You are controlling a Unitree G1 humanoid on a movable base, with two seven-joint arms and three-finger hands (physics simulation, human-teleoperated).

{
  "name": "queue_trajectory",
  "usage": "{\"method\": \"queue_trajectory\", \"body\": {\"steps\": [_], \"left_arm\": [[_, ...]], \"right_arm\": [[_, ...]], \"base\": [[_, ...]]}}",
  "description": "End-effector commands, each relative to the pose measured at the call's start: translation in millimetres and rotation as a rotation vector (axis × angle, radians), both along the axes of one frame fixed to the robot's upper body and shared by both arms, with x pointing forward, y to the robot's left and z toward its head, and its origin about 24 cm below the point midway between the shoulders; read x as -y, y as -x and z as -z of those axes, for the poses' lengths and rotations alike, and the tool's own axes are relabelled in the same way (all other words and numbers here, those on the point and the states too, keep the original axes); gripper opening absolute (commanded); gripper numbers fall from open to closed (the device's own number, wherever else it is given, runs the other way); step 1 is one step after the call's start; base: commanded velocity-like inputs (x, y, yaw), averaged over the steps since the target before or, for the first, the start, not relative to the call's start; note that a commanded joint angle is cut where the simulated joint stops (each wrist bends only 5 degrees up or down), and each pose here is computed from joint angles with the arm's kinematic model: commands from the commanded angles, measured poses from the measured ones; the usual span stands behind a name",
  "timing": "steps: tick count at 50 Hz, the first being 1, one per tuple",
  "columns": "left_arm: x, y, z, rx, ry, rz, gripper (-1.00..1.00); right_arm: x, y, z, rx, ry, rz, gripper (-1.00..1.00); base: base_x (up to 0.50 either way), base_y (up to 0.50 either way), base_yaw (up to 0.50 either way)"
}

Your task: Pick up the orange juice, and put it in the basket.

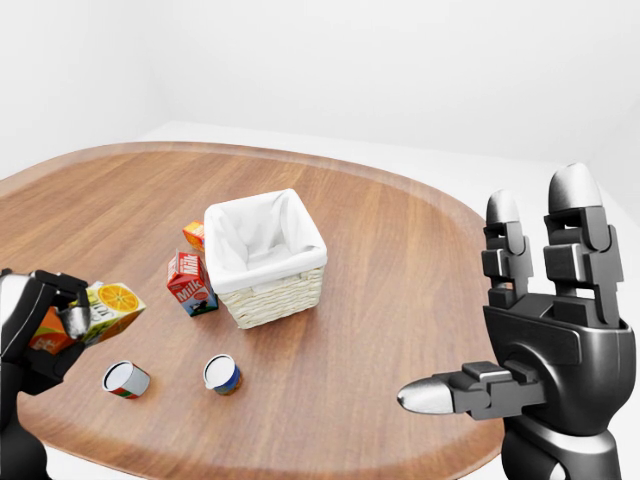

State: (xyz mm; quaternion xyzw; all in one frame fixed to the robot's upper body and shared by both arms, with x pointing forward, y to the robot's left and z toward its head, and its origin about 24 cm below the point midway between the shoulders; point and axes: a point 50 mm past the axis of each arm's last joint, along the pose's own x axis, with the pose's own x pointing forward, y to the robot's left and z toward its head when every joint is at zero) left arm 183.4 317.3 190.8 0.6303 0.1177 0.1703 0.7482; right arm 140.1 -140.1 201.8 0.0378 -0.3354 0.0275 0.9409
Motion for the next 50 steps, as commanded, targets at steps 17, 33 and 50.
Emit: {"method": "queue_trajectory", "body": {"steps": [17,33,50], "left_arm": [[33,-4.7,-77,0.383,-0.163,0.2,-1.0],[88,-46.5,-97,0.437,-0.178,0.454,-1.0],[121,-91.9,-87,0.342,-0.133,0.524,-1.0]], "right_arm": [[0,0,0,0.0,0.0,-0.001,1.0],[1,1,0,0.003,-0.002,0.004,1.0],[2,1,1,0.002,-0.004,0.005,1.0]], "base": [[0.0,0.0,0.0],[0.0,0.0,0.0],[0.0,0.0,0.0]]}}
